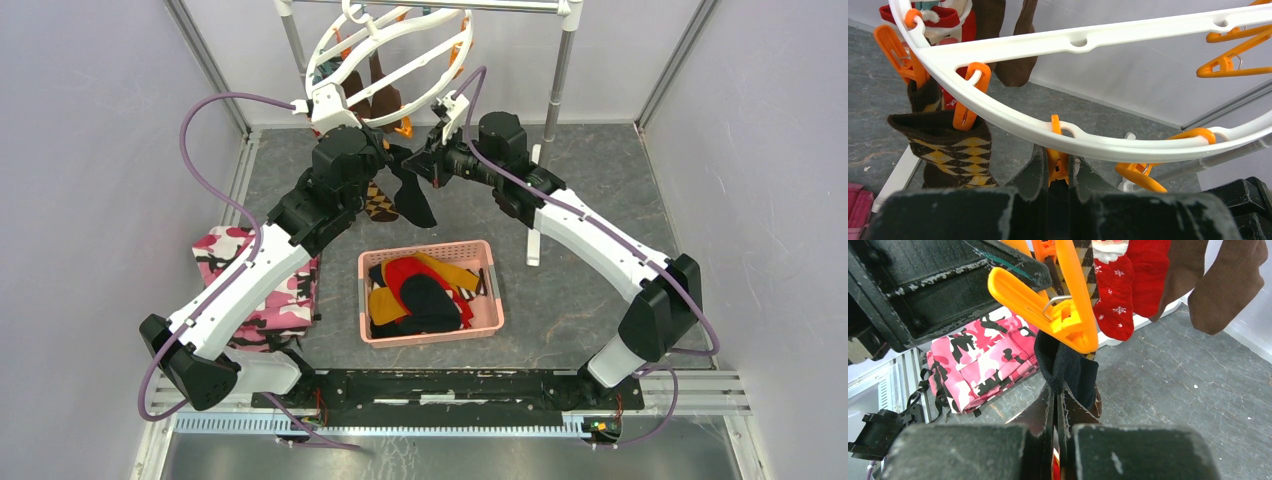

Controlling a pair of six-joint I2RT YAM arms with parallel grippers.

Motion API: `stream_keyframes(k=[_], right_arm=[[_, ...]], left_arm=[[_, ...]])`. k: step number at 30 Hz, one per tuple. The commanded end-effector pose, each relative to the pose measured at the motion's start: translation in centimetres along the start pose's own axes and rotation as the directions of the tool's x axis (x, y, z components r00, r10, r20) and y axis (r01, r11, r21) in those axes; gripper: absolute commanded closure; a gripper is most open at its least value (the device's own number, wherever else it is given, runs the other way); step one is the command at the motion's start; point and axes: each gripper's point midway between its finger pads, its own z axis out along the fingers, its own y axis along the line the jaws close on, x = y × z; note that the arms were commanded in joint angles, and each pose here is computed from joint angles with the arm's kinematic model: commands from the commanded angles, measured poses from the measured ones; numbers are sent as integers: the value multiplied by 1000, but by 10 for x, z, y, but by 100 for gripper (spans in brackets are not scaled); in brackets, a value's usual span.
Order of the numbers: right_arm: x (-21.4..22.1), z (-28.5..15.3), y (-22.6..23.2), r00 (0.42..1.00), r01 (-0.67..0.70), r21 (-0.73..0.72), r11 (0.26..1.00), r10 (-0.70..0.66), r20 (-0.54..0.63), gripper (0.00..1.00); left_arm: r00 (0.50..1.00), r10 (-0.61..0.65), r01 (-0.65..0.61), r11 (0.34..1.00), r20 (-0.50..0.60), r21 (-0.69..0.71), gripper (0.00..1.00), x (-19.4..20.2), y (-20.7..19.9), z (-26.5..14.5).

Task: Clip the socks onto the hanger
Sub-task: Clamp the sock onto the hanger.

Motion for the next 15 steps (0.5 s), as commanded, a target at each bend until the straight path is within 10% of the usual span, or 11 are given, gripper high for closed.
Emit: stream_keyframes(k=[1, 15], right_arm=[[-33, 1, 7, 997, 25, -7, 1000, -24, 78, 100], [-50, 0, 13, 994, 36, -22, 999, -33, 102, 100]], left_arm=[[997, -68, 67, 997, 22, 30, 98, -10, -10, 0], [997, -69, 68, 997, 20, 32, 98, -10, -10, 1]])
